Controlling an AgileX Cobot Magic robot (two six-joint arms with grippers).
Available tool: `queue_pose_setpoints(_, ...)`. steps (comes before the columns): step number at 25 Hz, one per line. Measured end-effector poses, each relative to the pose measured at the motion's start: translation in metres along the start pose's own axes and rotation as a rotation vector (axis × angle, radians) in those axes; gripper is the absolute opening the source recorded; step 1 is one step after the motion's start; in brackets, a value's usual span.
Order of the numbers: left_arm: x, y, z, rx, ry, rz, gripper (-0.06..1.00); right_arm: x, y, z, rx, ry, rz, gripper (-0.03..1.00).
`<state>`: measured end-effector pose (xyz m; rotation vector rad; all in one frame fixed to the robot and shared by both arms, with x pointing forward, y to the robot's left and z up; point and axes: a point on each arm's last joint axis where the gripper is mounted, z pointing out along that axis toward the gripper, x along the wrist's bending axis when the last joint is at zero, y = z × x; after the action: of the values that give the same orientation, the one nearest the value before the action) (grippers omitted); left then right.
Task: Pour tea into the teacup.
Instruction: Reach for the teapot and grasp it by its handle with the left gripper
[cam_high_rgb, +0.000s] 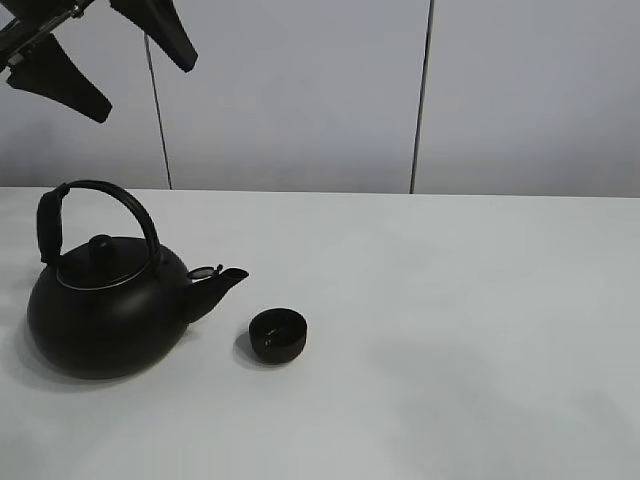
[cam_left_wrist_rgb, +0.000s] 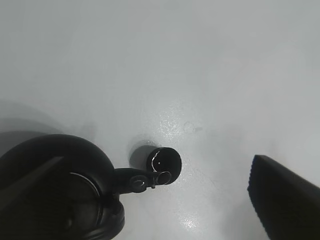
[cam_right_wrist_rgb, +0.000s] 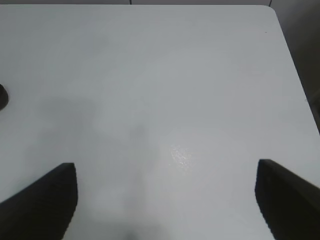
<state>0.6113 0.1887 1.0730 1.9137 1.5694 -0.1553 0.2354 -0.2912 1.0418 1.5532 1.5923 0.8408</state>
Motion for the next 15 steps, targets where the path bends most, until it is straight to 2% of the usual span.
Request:
queue_pose_setpoints(8, 0.0, 0.001, 0.0, -0.008, 0.002, 0.002, 0.69, 0.0, 0.0, 0.0, 0.0, 0.0, 0.0, 0.66)
queue_pose_setpoints(11, 0.003, -0.001, -0.002, 0.011, 0.026, 0.018, 0.69, 0.0, 0.0, 0.0, 0.0, 0.0, 0.0, 0.66)
queue_pose_setpoints(13, 0.0, -0.003, -0.01, 0.002, 0.06, 0.07, 0.69, 0.0, 0.0, 0.0, -0.001, 0.0, 0.0, 0.66)
queue_pose_setpoints(15, -0.011, -0.004, -0.03, -0.07, 0.116, 0.179, 0.69, 0.0, 0.0, 0.0, -0.001, 0.002, 0.001, 0.66)
